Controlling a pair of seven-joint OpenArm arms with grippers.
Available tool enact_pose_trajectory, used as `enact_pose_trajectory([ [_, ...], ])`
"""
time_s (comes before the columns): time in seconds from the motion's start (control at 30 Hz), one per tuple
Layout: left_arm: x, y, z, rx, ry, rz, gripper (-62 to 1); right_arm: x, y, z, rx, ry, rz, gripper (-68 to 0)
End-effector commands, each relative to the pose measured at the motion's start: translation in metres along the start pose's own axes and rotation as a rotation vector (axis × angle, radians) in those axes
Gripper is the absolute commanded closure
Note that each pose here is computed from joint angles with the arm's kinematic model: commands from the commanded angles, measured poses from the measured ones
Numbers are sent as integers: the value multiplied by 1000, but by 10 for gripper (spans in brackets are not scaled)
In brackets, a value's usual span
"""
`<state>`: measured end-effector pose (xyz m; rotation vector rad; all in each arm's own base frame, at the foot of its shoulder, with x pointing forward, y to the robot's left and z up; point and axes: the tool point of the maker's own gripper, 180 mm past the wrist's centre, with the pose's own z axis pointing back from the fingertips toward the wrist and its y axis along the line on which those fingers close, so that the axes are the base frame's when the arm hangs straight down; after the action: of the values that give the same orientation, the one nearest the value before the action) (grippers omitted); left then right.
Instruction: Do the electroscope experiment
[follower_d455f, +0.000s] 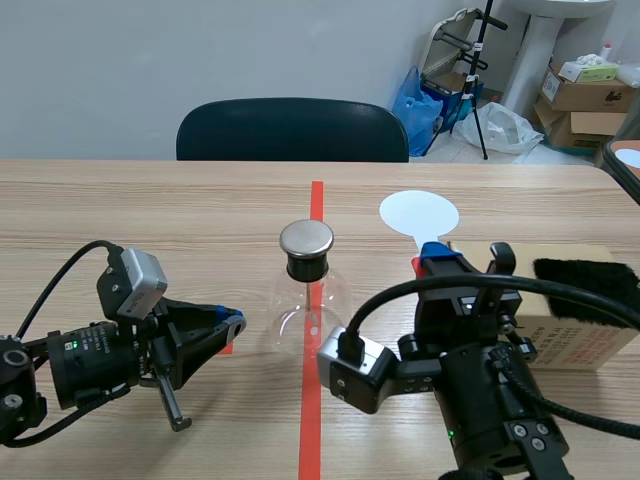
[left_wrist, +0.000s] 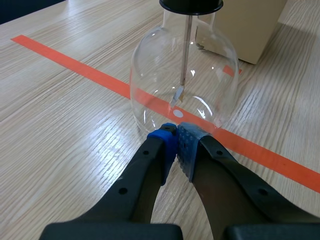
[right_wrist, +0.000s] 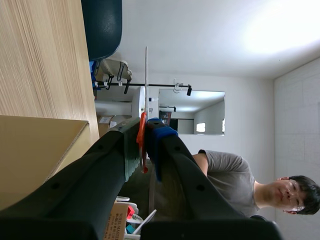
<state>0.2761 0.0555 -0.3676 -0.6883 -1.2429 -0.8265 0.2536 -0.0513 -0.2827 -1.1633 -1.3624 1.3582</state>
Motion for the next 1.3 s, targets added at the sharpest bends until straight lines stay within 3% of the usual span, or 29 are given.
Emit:
enact_pose_trajectory([
  [0.0,12,0,-2,-10,-41,-6,-30,-4,-10,-4,-35,5,4,-15],
  [1.27,12,3,-2,10,-40,-22,-30,-7,-14,-9,-50,16,1,-15],
])
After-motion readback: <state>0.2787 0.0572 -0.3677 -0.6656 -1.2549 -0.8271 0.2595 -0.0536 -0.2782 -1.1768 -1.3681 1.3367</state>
